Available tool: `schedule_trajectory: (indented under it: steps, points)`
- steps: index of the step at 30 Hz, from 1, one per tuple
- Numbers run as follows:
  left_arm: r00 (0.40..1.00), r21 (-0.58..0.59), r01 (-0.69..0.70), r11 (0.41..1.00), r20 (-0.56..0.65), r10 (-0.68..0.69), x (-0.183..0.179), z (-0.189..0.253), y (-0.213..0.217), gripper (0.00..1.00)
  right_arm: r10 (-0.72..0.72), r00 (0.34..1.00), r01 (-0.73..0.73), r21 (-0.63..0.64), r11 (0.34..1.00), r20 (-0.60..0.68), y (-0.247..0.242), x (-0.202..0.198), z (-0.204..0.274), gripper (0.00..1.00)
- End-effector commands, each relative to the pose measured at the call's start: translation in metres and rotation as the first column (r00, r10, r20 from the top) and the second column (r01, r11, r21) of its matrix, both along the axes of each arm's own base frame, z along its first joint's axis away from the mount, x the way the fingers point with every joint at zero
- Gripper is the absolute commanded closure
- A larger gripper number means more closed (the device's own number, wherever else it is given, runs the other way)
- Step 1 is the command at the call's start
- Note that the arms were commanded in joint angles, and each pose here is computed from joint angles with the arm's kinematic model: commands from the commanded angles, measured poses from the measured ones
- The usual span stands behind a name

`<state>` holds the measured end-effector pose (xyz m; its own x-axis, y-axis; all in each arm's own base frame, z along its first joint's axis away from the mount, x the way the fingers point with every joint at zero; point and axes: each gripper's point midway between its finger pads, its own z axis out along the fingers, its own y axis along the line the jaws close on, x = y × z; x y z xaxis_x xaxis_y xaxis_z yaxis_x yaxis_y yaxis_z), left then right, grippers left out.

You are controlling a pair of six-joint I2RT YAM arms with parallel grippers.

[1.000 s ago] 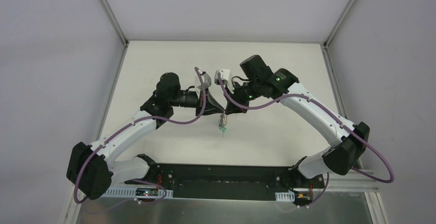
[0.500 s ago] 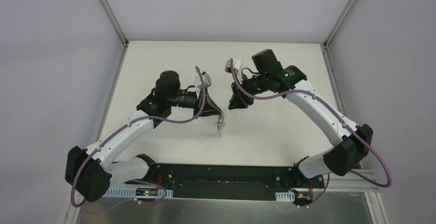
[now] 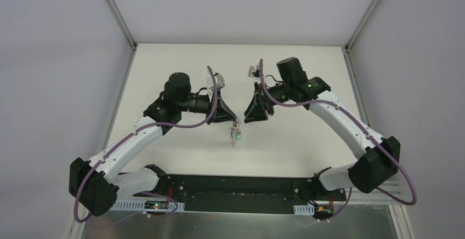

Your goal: Put the keys on the keyring

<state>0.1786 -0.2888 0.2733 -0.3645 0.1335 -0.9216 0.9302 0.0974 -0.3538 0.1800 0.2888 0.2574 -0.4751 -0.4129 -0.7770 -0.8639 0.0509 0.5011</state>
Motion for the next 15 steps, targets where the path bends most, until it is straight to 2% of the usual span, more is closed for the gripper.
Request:
schedule_trajectory:
  steps: [1, 11, 15]
  points:
    - [0.999, -0.086, -0.017, 0.996, 0.036, 0.020, 0.0003, 0.0351, -0.0038, 1.00, 0.069, 0.998, -0.068, 0.117, 0.991, -0.005, 0.0051, -0.0109, 0.0193, 0.57]
    - [1.000, -0.118, -0.008, 0.993, -0.001, 0.008, -0.0012, 0.0378, -0.0070, 1.00, 0.087, 0.996, -0.083, 0.132, 0.988, -0.022, 0.0109, -0.0094, 0.0148, 0.64]
    - [1.000, -0.123, -0.007, 0.992, -0.003, 0.007, -0.0014, 0.0374, -0.0073, 1.00, 0.094, 0.995, -0.090, 0.131, 0.987, -0.024, 0.0134, -0.0097, 0.0148, 0.69]
